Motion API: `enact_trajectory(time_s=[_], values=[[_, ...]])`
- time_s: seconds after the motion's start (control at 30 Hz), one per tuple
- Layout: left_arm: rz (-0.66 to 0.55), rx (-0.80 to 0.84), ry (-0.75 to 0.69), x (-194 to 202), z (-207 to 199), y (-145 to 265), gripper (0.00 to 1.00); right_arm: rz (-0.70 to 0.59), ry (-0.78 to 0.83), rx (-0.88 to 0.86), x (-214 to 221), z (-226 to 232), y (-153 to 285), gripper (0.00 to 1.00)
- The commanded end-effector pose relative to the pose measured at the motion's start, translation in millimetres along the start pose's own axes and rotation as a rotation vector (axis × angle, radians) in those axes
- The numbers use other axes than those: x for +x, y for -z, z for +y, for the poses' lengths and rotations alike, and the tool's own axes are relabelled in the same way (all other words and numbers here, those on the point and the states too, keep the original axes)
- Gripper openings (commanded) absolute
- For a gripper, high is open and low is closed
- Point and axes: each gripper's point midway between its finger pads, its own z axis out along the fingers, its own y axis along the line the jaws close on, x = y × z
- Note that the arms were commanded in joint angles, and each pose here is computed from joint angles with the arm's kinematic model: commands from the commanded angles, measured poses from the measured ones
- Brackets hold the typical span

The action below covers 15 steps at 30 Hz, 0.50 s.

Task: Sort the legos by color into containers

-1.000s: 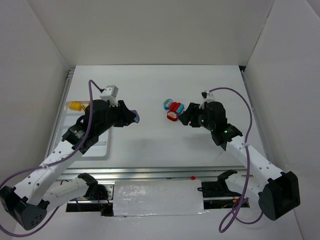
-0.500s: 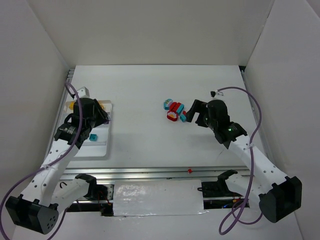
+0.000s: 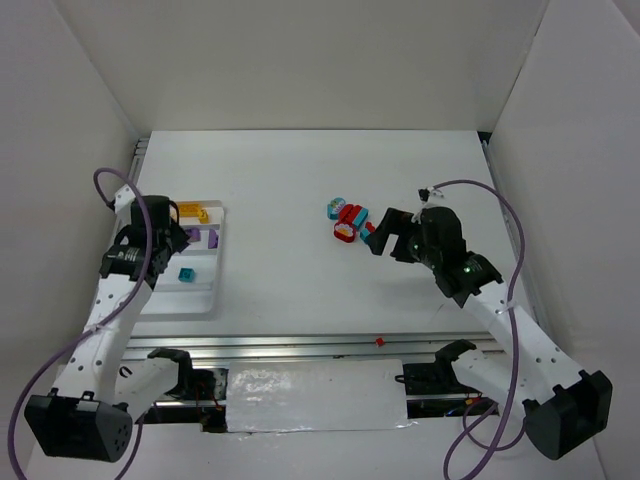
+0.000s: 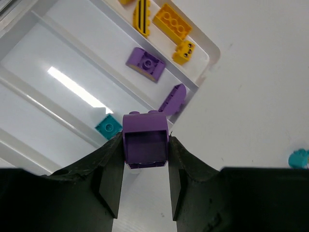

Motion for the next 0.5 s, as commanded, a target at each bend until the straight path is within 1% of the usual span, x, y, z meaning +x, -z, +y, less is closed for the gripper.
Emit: enact_trajectory(time_s=[0.0,0.03,0.07,0.1,0.13,0.17,0.23,0.3,0.4,0.43,0.47], values=[[-0.015,-0.07,0.095,-11,12,-17,0.0,0.02,0.012,-0.104,6,19,-2,0.99],[-0.022,-0.069,0.113,-14,9,-21,0.0,0.03,0.01,-0.11,10,19,-4,1.0],[-0.022,-0.114,0.154,-18,18,-34,0.0,0.03,0.013,-0.129,10,23,-5,1.0],[-0.03,-0.131,0.175,-22,19,-39,0.01,0.047,0.013,-0.147,14,26,-6,1.0],[-0.02,-0.146,0.192,-22,19,-46,0.06,0.056,0.016,-0.153,16,26,-7,1.0],[0.004,-0.179,0.216,-20,24,-61,0.06,0.057,0.019,-0.163,16,28,-6,1.0],[0.009,-0.207,0.263,-27,25,-71,0.05,0.066,0.028,-0.169,20,28,-5,1.0],[0.003,-0.229,0.279,-28,27,-83,0.06,0.059,0.038,-0.171,20,27,0,0.99],[-0.013,-0.268,0.318,-28,36,-96,0.13,0.043,0.045,-0.183,21,27,6,1.0],[-0.022,-0.277,0.329,-29,38,-98,0.19,0.045,0.041,-0.189,24,26,7,1.0],[-0.03,-0.297,0.338,-27,44,-103,0.22,0.042,0.042,-0.201,23,28,7,0.99]])
